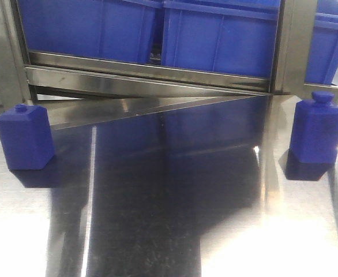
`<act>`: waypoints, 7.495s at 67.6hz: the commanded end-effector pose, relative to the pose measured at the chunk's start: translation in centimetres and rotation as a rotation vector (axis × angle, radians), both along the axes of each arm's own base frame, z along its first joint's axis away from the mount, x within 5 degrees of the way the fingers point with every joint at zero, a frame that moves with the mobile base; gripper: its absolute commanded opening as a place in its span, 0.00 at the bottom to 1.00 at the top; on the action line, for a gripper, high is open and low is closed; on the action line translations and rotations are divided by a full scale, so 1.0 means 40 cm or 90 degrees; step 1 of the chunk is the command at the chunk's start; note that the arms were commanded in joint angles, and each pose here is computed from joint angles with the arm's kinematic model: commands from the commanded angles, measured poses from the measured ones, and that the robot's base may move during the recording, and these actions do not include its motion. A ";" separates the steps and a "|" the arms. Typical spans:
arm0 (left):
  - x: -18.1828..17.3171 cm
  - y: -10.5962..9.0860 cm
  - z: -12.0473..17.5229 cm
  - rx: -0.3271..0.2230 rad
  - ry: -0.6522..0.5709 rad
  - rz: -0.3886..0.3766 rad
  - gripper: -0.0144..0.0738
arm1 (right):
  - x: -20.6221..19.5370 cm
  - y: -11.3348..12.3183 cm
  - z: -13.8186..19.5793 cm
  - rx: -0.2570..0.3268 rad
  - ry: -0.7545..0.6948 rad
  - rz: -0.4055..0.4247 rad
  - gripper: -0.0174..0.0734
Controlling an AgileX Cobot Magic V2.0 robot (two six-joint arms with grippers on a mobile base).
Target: Pick and sort blue part to right shelf
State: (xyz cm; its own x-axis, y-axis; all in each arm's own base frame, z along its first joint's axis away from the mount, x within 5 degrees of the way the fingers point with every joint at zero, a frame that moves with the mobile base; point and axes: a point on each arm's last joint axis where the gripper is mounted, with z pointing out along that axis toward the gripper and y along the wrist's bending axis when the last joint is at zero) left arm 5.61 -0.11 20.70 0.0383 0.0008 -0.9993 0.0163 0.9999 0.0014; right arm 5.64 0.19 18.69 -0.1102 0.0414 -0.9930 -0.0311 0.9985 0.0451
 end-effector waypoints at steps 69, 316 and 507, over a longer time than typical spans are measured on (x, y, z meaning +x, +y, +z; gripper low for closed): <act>0.065 -0.013 0.385 -0.007 0.127 -0.034 0.57 | -0.005 0.000 0.041 -0.002 -0.081 -0.001 0.23; 0.011 -0.032 0.353 -0.009 0.067 -0.148 0.42 | -0.036 0.007 0.346 0.073 -0.164 0.040 0.28; -0.130 0.024 0.346 0.013 -0.028 -0.111 0.42 | 0.459 0.118 0.430 -0.054 0.391 0.071 0.48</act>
State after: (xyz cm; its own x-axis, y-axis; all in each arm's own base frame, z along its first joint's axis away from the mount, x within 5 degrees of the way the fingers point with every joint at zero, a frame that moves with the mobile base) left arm 0.69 0.84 33.08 -0.0104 0.0178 -0.9998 0.1803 0.9835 0.0156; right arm 26.01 5.68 34.18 -0.7740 -0.0786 -0.6283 -0.1215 0.9923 0.0255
